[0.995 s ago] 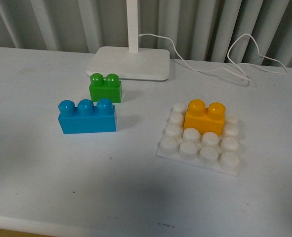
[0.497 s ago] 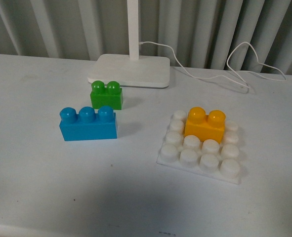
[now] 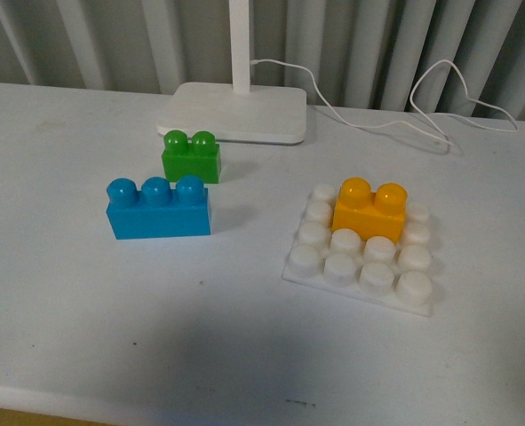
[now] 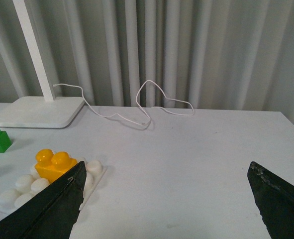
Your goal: Insert yellow block into base center
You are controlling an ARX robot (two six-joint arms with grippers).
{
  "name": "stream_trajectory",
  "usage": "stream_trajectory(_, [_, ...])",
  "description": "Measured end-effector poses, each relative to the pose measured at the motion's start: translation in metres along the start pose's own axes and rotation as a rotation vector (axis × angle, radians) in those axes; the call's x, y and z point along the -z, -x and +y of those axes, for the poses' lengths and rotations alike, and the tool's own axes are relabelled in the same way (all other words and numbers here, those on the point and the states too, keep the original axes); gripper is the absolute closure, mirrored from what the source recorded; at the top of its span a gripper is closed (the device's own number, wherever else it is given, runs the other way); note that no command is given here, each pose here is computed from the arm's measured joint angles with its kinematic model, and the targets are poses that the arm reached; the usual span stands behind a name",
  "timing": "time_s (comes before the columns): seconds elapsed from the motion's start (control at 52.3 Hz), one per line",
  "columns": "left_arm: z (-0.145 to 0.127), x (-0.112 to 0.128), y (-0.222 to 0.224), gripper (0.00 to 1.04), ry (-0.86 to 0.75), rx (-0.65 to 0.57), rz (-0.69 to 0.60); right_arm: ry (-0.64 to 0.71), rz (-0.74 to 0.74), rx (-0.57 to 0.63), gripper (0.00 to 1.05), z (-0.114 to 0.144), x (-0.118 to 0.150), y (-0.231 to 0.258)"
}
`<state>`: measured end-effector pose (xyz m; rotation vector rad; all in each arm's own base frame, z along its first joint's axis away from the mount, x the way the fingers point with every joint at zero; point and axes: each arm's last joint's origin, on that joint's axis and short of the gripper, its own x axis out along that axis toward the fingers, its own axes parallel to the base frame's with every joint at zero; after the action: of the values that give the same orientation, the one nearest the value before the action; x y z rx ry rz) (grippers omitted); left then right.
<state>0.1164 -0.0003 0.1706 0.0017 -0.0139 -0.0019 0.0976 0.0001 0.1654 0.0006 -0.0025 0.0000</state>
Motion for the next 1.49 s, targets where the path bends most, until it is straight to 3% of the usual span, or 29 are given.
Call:
stream_trajectory(0.823, [0.000, 0.003, 0.019, 1.01, 0.000, 0.000, 0.005, 0.000, 0.000, 0.000, 0.09, 0.000, 0.000, 0.000])
stream_trajectory(0.88, [0.000, 0.003, 0.019, 0.94, 0.003, 0.000, 0.005, 0.000, 0.000, 0.000, 0.09, 0.000, 0.000, 0.000])
stream_trajectory(0.957, [0.000, 0.003, 0.019, 0.74, 0.003, 0.000, 0.005, 0.000, 0.000, 0.000, 0.09, 0.000, 0.000, 0.000])
stream_trajectory(1.339, [0.000, 0.003, 0.019, 0.08, 0.003, 0.000, 0.005, 0.000, 0.000, 0.000, 0.09, 0.000, 0.000, 0.000])
stream_trajectory(1.492, [0.000, 0.003, 0.019, 0.06, 0.003, 0.000, 0.005, 0.000, 0.000, 0.000, 0.09, 0.000, 0.000, 0.000])
